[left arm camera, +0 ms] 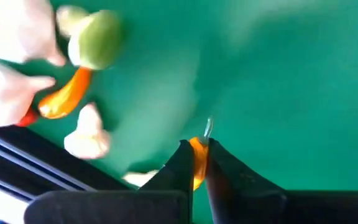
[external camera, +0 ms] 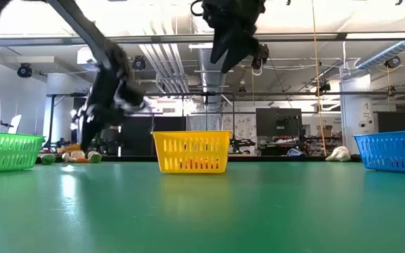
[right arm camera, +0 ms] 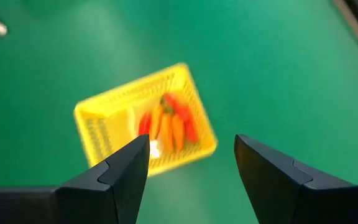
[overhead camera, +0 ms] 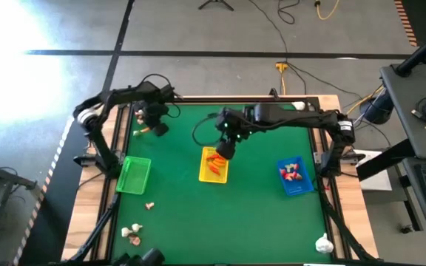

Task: Sort produce into baskets
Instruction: Put the yellow chili pepper into the yellow bin

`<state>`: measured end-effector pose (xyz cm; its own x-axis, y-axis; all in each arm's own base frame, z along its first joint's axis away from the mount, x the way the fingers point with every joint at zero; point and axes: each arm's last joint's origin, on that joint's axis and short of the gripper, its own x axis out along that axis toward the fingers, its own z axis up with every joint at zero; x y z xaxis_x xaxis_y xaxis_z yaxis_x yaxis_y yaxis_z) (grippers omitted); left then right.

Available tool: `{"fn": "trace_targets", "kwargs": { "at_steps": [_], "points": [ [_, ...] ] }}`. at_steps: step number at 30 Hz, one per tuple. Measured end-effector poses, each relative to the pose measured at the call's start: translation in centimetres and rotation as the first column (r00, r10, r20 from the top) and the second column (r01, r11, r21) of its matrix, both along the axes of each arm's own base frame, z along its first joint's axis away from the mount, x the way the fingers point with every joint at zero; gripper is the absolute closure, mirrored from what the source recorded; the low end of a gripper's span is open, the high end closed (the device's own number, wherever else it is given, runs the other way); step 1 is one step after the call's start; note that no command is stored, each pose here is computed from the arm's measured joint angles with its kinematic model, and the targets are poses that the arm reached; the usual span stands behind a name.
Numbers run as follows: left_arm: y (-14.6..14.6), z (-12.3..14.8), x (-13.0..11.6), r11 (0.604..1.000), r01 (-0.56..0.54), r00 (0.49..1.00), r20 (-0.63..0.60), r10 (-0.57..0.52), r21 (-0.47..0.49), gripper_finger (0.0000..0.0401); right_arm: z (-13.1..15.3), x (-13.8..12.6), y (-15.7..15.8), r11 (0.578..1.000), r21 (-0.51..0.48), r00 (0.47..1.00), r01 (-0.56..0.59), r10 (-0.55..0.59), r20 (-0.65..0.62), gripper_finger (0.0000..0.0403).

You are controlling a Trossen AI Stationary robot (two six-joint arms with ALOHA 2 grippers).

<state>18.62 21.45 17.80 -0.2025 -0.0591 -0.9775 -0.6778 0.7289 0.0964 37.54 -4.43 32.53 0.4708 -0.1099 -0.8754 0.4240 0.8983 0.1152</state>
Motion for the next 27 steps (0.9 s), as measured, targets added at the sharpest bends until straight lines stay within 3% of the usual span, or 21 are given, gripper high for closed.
{"fn": "trace_targets", "kwargs": {
  "at_steps": [3, 5, 7, 11, 16, 20, 25, 27],
  "points": [
    [-2.5, 3.3, 1.4, 0.996, 0.032, 0.984, 0.172, -0.046, 0.085, 0.0397, 0.0, -0.5, 1.8, 0.999, -0.01, 0.998, 0.042, -0.043, -0.049, 0.0177],
    [-4.3, 5.2, 2.7, 0.984, 0.085, 0.941, 0.312, -0.13, 0.154, 0.0397, 0.1, -1.0, 3.1, 0.997, -0.017, 0.994, 0.078, -0.079, -0.075, 0.0177],
    [-6.2, 6.9, 4.1, 0.963, 0.139, 0.862, 0.451, -0.232, 0.23, 0.0398, 0.3, -1.4, 4.6, 0.995, -0.006, 0.991, 0.099, -0.1, -0.086, 0.0177],
    [-10.7, 8.6, 7.1, 0.914, 0.221, 0.64, 0.656, -0.399, 0.34, 0.0398, 0.8, -2.3, 7.5, 0.991, 0.032, 0.988, 0.128, -0.124, -0.093, 0.0177],
    [-16.1, 7.7, 10.6, 0.889, 0.288, 0.477, 0.752, -0.455, 0.355, 0.0399, 1.6, -4.4, 10.3, 0.97, 0.055, 0.965, 0.236, -0.228, -0.129, 0.0177],
    [-19.1, 5.8, 12.7, 0.858, 0.355, 0.451, 0.736, -0.505, 0.371, 0.0399, 1.9, -6.0, 12.1, 0.948, 0.035, 0.938, 0.316, -0.307, -0.159, 0.0177],
    [-19.6, 2.8, 14.7, 0.879, 0.362, 0.529, 0.708, -0.468, 0.31, 0.0399, 2.0, -6.4, 13.1, 0.939, 0.0, 0.932, 0.343, -0.34, -0.127, 0.0177],
    [-19.5, 2.2, 15.7, 0.875, 0.363, 0.521, 0.709, -0.476, 0.32, 0.0399, 2.0, -6.4, 13.0, 0.938, -0.008, 0.931, 0.346, -0.345, -0.121, 0.0177]
  ]
}}
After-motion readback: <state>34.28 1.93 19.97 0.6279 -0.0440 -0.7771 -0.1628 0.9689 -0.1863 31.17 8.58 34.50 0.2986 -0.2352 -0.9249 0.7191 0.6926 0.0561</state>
